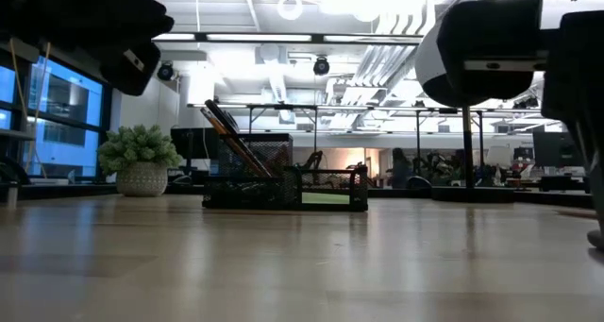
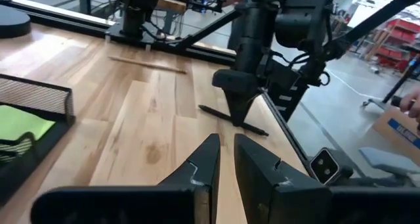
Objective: Pick and place office supplies into organizer
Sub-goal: Put the black ball pen into the organizer bin
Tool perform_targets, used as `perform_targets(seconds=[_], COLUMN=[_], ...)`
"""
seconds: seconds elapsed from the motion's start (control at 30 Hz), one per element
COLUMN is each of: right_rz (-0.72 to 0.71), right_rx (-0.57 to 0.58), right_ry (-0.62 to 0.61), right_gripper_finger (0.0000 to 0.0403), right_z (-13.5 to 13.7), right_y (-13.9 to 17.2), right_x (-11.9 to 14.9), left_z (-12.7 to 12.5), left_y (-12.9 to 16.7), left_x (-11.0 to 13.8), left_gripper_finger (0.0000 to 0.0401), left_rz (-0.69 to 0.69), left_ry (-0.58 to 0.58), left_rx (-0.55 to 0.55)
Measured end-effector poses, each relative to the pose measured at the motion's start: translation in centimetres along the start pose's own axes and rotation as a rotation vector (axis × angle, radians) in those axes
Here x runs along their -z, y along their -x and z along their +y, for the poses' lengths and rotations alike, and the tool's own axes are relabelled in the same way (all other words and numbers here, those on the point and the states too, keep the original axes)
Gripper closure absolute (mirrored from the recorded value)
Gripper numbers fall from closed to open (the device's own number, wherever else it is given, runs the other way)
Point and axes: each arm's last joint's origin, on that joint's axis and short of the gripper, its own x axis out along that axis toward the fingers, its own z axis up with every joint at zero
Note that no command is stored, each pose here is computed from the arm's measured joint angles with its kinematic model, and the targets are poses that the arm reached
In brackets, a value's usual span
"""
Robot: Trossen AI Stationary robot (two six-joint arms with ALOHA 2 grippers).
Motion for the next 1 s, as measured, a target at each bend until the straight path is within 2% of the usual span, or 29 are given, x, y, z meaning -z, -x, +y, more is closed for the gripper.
perform_targets(seconds=[0.23, 0.53, 0.63, 0.8, 0.9, 1.0], right_rz=[0.01, -0.016, -0.046, -0.067, -0.06, -0.045], right_rx=[0.011, -0.043, -0.059, -0.047, 0.016, 0.213], right_ry=[-0.089, -0.344, -0.391, -0.418, -0.465, -0.496], right_gripper_finger=[0.0296, 0.0363, 0.038, 0.0373, 0.0367, 0.0379], right_z=[-0.7, -2.6, -3.2, -3.8, -4.2, -4.8], right_y=[-0.3, -0.8, -0.8, -1.0, -1.0, -0.9], right_x=[0.2, 0.6, 0.5, 0.4, 0.5, 0.7], left_z=[-0.1, -0.1, -0.1, -0.1, -0.1, -0.2], left_y=[-0.2, -0.2, -0.2, -0.2, -0.2, -0.2], left_x=[0.3, 0.2, 0.2, 0.1, 0.1, -0.1], left_gripper_finger=[0.0366, 0.0366, 0.0366, 0.0366, 0.0366, 0.0366], left_rz=[0.012, 0.009, 0.009, 0.0, -0.008, -0.021], left_ry=[-0.016, -0.074, -0.093, -0.115, -0.114, -0.13], left_rx=[0.019, 0.02, 0.02, 0.022, 0.024, 0.027])
